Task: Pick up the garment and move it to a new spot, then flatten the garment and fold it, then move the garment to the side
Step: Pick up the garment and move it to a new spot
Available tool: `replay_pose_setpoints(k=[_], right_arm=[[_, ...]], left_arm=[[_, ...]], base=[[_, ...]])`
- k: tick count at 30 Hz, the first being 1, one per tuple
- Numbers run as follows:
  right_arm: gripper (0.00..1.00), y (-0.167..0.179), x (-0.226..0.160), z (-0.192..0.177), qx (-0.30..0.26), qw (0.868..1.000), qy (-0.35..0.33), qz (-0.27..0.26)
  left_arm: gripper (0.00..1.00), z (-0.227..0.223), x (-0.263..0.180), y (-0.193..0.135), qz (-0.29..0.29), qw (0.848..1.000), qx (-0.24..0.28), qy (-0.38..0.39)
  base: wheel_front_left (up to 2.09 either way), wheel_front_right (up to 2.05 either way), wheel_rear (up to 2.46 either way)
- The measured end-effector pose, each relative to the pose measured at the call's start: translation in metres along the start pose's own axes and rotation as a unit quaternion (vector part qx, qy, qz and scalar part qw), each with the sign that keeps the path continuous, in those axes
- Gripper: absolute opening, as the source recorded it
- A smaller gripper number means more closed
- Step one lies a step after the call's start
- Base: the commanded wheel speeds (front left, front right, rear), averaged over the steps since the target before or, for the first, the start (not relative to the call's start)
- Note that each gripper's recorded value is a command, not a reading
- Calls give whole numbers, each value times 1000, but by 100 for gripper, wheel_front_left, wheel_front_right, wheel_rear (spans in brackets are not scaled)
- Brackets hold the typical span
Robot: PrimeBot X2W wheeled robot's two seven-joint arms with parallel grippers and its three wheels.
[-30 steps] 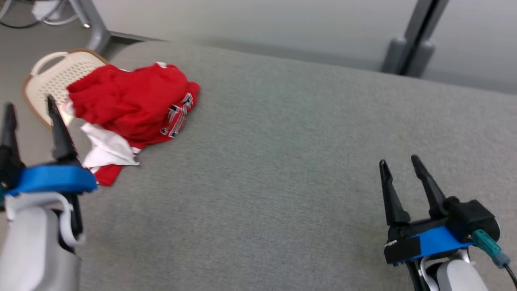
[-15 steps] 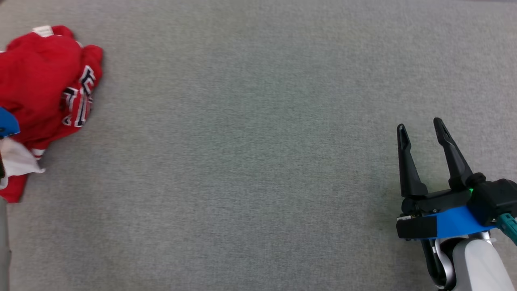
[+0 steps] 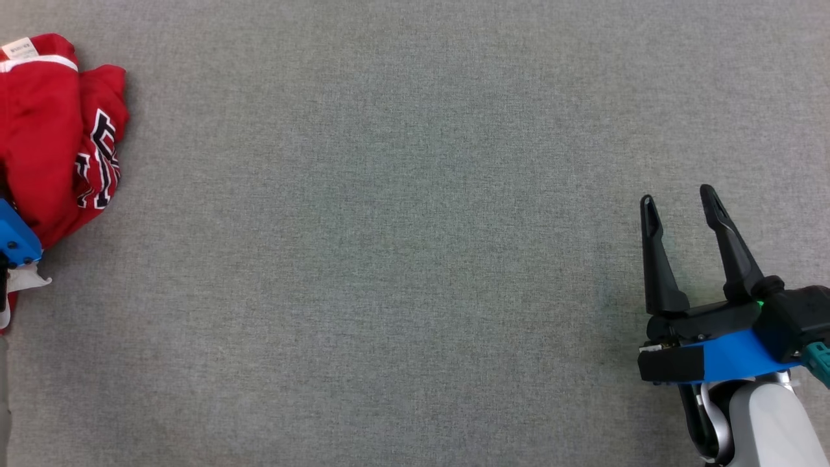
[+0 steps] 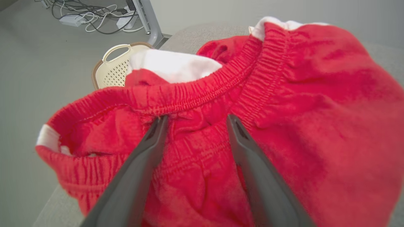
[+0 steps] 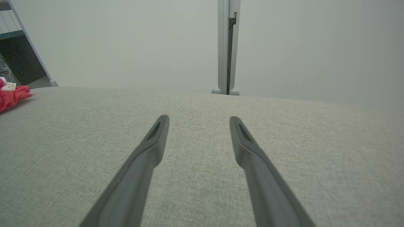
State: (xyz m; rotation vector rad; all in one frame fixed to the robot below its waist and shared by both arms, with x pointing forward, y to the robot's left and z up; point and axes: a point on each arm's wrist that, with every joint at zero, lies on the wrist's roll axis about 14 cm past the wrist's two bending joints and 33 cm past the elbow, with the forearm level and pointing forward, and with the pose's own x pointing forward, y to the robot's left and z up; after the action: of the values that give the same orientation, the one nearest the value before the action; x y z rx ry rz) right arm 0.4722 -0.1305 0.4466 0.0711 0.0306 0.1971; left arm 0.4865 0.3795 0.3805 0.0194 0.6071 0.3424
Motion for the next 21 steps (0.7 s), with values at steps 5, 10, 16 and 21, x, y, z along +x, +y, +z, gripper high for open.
replay_pose_setpoints(k=[5, 10, 16, 21], right_arm=[[100, 3, 0, 1, 0, 1000, 0, 4], [100, 0, -1, 3, -1, 1000, -2, 1], [100, 0, -4, 12, 3, 1000, -13, -1], [100, 2, -11, 24, 10, 1000, -28, -1]], left_arm=[[100, -19, 0, -7, -13, 998, -10, 53], [0, -26, 0, -13, -24, 997, -11, 74], [0, -7, -5, -13, -30, 999, -8, 31], [0, 42, -15, -15, -38, 997, 2, -64]], base=[[0, 0, 0], [0, 0, 0], [0, 0, 0], [0, 0, 0]])
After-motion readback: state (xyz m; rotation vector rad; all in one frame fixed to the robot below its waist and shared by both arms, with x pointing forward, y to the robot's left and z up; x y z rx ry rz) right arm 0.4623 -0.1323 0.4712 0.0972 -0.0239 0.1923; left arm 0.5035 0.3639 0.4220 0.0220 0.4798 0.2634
